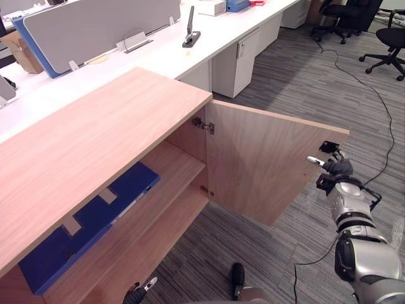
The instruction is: Walk over to the cabinet, pick up the folder, carry it to the office cabinet, place the folder inside the office cabinet, then close the office cabinet door
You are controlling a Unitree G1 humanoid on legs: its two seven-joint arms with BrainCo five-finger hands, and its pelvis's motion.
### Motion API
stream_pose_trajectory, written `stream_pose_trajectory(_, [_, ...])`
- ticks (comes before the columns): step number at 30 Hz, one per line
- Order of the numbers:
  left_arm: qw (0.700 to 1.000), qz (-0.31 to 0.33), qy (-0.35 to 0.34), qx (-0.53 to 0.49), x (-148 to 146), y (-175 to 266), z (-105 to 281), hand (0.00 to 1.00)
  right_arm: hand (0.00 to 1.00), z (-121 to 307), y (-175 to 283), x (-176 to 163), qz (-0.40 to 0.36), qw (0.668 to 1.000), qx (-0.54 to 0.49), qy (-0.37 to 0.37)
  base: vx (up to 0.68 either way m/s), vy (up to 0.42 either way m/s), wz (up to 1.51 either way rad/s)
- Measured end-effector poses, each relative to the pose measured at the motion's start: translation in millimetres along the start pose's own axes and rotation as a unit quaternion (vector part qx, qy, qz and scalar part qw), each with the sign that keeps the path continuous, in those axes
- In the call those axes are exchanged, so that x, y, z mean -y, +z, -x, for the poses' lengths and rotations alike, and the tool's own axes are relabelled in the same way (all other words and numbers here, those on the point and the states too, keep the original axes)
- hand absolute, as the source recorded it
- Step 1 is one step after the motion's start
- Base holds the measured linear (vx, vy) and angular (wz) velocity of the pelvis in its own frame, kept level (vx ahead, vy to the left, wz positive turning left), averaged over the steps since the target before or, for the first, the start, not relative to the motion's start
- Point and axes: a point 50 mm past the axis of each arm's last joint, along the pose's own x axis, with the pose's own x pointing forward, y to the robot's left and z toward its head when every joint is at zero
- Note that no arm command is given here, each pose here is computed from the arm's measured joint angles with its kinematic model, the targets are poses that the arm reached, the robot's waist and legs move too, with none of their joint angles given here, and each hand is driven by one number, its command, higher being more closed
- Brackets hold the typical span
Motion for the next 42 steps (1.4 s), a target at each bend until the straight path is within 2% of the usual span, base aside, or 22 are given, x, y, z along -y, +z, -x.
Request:
stream_pose_trajectory(6, [1.000, 0.001, 0.001, -0.003, -1, -3, 1, 0.00, 0.00, -5, 25, -2, -0.027, 0.999, 0.033, 0.005, -0.05, 0.041, -0.02])
stream_pose_trajectory(11, [1.000, 0.000, -0.001, 0.001, 0, -2, 1, 0.00, 0.00, -10, 64, -2, -0.036, 0.996, 0.084, 0.015, -0.03, 0.050, 0.01])
stream_pose_trajectory(15, [1.000, -0.007, -0.007, 0.004, 3, -1, 1, 0.00, 0.00, -10, 68, -3, -0.031, 0.995, 0.088, 0.024, -0.01, 0.051, 0.00])
stream_pose_trajectory(23, [0.999, -0.031, -0.038, 0.013, 11, 6, -1, 0.00, 0.00, -7, 62, -16, 0.108, 0.986, 0.087, 0.090, -0.04, 0.040, -0.06])
stream_pose_trajectory(34, [0.995, -0.068, -0.070, 0.021, 23, 18, -4, 0.00, 0.00, 0, 33, -33, 0.189, 0.970, 0.073, 0.135, -0.06, 0.013, -0.04])
stream_pose_trajectory(36, [0.995, -0.071, -0.070, 0.021, 23, 18, -4, 0.00, 0.00, 3, 32, -37, 0.221, 0.961, 0.081, 0.146, -0.05, 0.022, -0.04])
stream_pose_trajectory(37, [0.995, -0.070, -0.067, 0.018, 21, 16, -4, 0.00, 0.00, 7, 33, -40, 0.272, 0.944, 0.091, 0.163, -0.03, 0.027, -0.11])
stream_pose_trajectory(38, [0.996, -0.066, -0.063, 0.017, 18, 16, -4, 0.00, 0.00, 13, 34, -43, 0.341, 0.915, 0.104, 0.187, -0.03, 0.030, -0.13])
stream_pose_trajectory(40, [0.997, -0.059, -0.053, 0.015, 12, 15, -4, 0.00, 0.00, 23, 38, -47, 0.418, 0.871, 0.118, 0.231, 0.00, 0.011, -0.13])
stream_pose_trajectory(41, [0.997, -0.059, -0.044, 0.013, 5, 13, -4, 0.00, 0.00, 36, 38, -50, 0.468, 0.827, 0.125, 0.285, 0.00, 0.004, -0.17])
stream_pose_trajectory(42, [0.997, -0.057, -0.041, 0.013, 3, 13, -4, 0.00, 0.00, 42, 39, -52, 0.478, 0.811, 0.127, 0.312, 0.00, 0.002, -0.23])
